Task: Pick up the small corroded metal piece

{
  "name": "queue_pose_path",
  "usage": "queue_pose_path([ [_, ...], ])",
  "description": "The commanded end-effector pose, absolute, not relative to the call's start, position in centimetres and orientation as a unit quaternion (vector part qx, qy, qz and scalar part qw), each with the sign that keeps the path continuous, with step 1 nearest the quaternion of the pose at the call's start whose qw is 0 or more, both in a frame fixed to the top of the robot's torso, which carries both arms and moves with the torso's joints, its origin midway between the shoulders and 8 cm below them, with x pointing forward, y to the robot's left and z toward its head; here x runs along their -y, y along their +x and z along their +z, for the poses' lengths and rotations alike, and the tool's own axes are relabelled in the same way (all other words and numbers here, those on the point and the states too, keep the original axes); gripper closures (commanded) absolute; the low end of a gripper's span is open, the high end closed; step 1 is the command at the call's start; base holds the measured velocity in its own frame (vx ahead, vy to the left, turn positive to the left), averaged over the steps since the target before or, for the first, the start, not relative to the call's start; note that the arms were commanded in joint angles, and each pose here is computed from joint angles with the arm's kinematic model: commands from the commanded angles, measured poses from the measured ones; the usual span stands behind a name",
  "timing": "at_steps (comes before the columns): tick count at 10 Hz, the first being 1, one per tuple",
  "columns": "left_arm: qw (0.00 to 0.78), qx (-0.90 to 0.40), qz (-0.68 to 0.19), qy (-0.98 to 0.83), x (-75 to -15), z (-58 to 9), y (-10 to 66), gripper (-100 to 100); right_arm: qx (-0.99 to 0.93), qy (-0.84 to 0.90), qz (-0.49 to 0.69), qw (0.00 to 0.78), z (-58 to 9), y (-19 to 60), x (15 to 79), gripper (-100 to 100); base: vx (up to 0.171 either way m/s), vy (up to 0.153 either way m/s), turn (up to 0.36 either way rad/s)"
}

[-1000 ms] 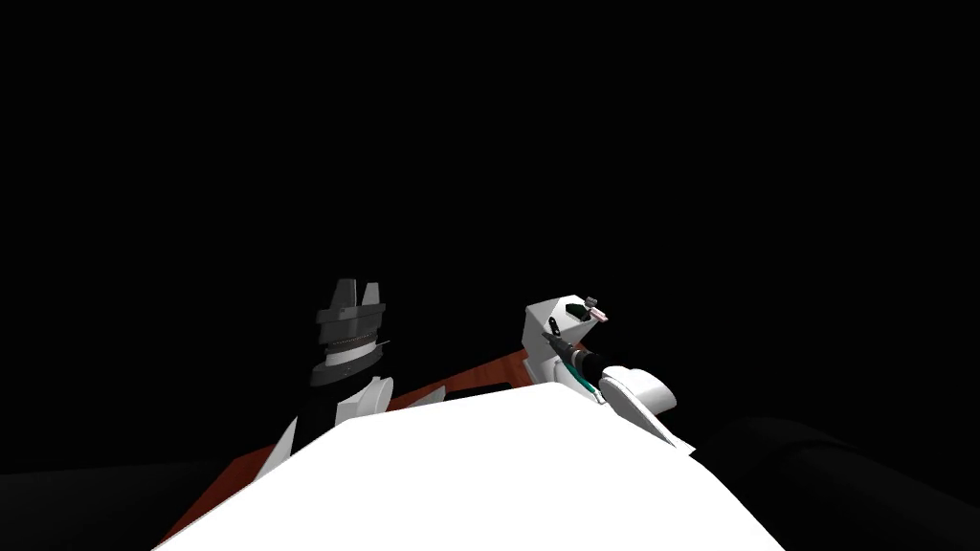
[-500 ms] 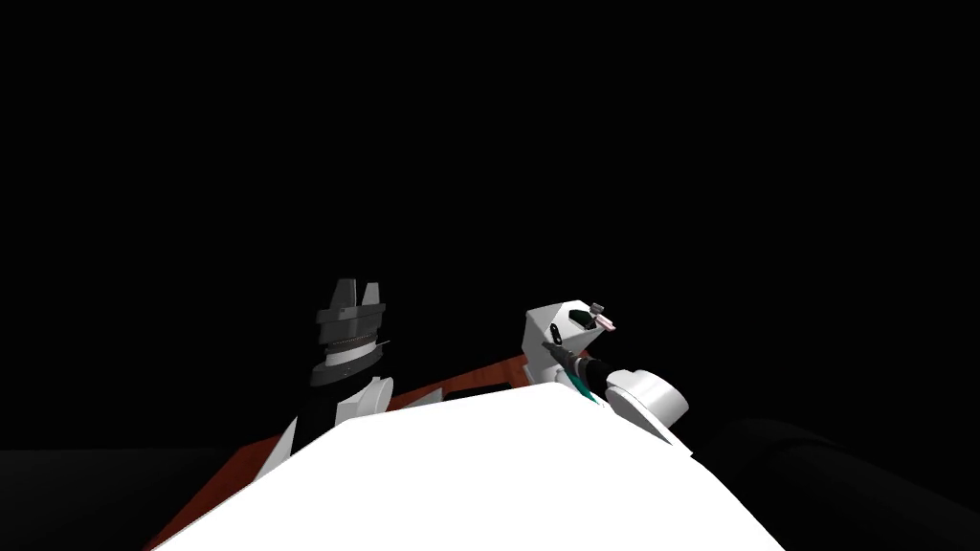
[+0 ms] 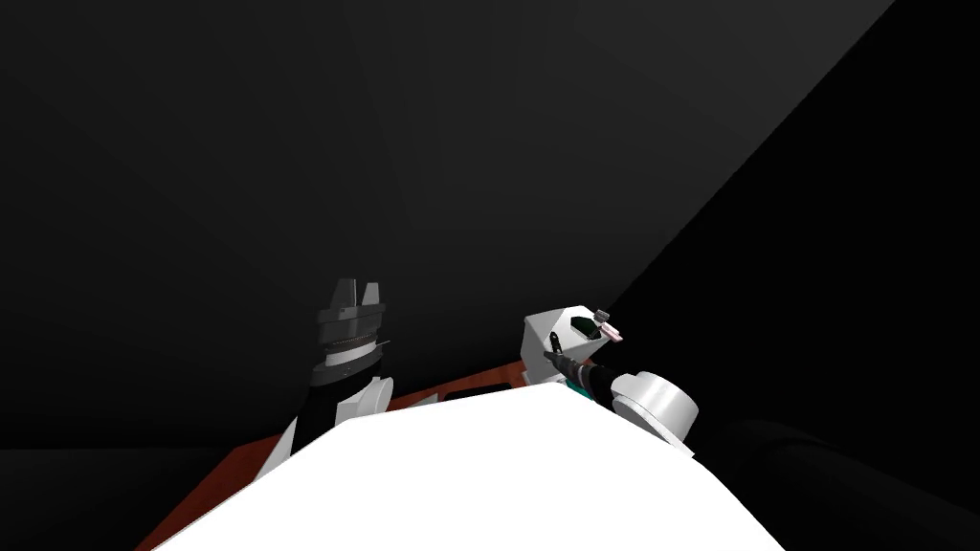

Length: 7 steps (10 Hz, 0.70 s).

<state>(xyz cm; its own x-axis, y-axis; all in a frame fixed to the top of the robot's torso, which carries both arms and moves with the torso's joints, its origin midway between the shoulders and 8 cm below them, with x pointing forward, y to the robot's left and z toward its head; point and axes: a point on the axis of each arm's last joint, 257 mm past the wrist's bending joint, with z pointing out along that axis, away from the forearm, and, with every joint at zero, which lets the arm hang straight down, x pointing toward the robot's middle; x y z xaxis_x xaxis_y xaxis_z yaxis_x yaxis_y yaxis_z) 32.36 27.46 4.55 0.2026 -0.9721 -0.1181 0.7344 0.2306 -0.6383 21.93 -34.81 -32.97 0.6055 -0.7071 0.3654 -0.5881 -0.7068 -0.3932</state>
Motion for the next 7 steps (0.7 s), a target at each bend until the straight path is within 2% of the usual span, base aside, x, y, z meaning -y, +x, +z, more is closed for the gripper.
queue_pose_path([
  [1, 0.741, -0.259, -0.576, -0.230, -27.5, 4.5, 32.4, 0, -0.363, -0.894, -0.240, 0.108, -33.1, 20.9, 34.5, -100, 0.093, -0.087, 0.032],
  [6, 0.741, -0.259, -0.576, -0.230, -27.5, 4.5, 32.4, 0, -0.360, -0.903, -0.217, 0.092, -33.3, 19.1, 34.0, -100, 0.080, -0.082, 0.027],
  [7, 0.741, -0.259, -0.576, -0.230, -27.5, 4.6, 32.4, 0, -0.361, -0.903, -0.215, 0.091, -33.3, 19.0, 34.0, 0, 0.009, -0.009, 0.001],
])
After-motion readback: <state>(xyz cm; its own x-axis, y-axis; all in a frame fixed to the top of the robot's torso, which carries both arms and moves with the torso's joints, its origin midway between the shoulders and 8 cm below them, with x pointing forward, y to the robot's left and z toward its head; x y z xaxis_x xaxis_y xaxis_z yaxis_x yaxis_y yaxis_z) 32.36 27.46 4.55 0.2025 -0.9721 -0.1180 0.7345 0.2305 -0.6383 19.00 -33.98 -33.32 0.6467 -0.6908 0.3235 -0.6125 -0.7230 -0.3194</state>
